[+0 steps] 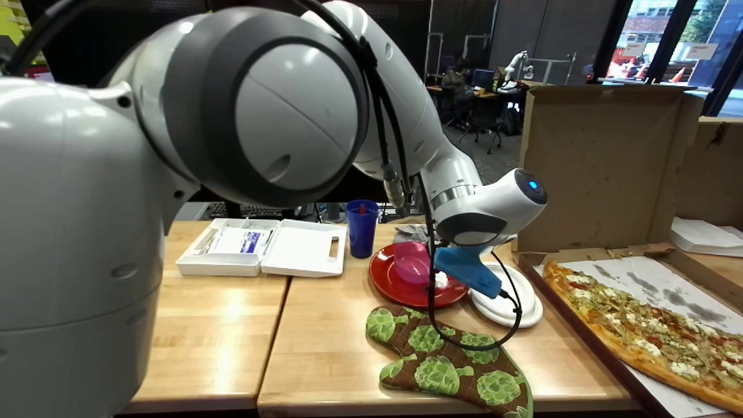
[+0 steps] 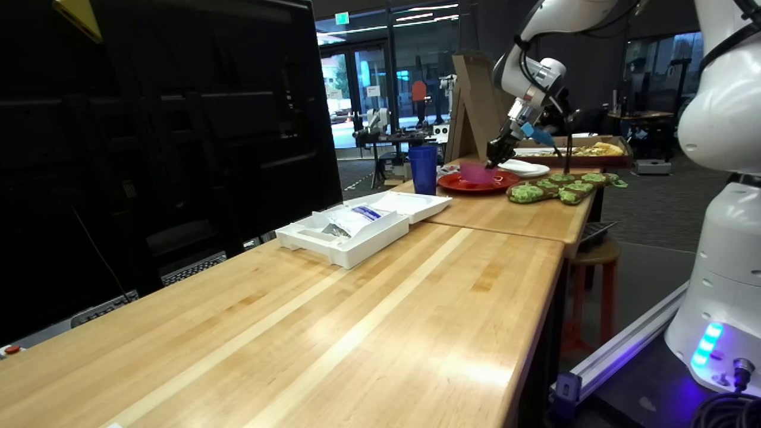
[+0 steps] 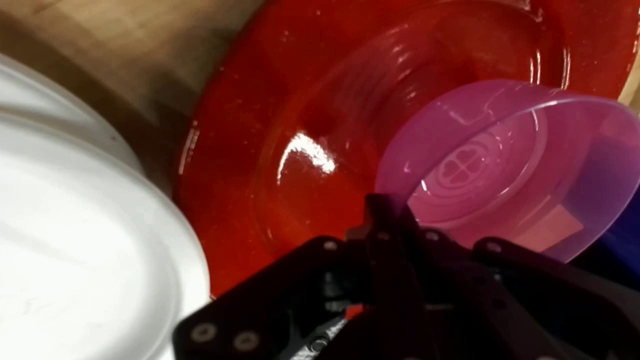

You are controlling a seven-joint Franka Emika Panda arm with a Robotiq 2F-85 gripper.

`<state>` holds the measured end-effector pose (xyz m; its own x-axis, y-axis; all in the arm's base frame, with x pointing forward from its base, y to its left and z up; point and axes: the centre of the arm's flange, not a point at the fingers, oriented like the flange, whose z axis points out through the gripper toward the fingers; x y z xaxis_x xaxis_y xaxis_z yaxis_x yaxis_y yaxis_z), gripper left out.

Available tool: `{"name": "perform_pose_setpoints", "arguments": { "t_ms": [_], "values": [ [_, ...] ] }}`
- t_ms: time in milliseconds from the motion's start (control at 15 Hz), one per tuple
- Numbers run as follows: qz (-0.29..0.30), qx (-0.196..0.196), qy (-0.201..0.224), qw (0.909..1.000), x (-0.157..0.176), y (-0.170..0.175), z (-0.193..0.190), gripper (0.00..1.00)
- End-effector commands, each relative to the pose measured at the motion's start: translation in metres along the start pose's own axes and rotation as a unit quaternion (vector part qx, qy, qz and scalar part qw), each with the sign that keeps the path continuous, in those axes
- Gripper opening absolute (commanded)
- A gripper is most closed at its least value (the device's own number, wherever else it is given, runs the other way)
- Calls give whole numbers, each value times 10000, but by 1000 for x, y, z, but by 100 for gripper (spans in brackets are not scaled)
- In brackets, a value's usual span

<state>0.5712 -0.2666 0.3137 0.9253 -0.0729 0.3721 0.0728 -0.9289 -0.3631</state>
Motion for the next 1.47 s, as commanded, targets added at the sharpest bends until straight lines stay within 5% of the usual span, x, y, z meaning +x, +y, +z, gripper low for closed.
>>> {"name": "perform_pose_setpoints", "arguments": {
  "t_ms": [0,67,267,800,1400],
  "values": [
    [78,47,21,10000,6,3,0,17],
    [86,48,14,10000,6,4,1,29],
    [-29,-65,-205,9998,9,5,-2,45],
    [-142,116,139,9997,0,-13,-30,98],
    [-1164,561,275,9912,-78,-81,-43,100]
  ]
}}
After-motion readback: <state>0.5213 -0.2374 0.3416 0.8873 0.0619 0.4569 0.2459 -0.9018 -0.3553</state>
